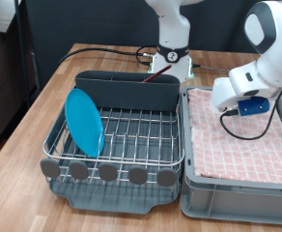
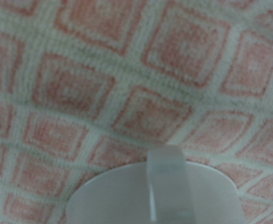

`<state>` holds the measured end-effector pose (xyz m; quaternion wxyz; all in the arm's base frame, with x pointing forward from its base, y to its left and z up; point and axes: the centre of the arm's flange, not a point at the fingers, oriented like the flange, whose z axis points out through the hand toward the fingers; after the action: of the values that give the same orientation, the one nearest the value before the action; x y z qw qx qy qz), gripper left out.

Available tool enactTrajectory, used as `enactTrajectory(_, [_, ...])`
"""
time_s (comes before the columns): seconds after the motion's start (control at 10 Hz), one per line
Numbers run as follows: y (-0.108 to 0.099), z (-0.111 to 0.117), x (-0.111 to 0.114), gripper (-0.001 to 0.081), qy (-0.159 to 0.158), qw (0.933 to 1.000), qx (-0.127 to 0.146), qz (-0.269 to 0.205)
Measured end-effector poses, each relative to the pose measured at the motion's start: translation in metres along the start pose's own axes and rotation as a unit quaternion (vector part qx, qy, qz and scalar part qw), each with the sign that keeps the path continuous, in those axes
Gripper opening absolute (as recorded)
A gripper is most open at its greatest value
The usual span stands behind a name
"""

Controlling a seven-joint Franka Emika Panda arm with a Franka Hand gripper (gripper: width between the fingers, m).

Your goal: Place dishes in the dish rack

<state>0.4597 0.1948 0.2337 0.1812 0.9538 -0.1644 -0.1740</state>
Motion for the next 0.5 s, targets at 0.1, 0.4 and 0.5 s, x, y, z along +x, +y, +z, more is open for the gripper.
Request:
enactTrajectory(0.1, [0.0012, 0.0027, -0.0010, 0.0803, 0.002, 1.0000, -0.001, -0.001])
enactTrajectory(0.4, [0.0023, 0.0045, -0.0005, 0.0533, 0.007, 1.0000, 0.001, 0.001])
enactTrajectory(0.5, [0.0027, 0.0044, 0.0000, 0.0533, 0.008, 1.0000, 0.001, 0.002])
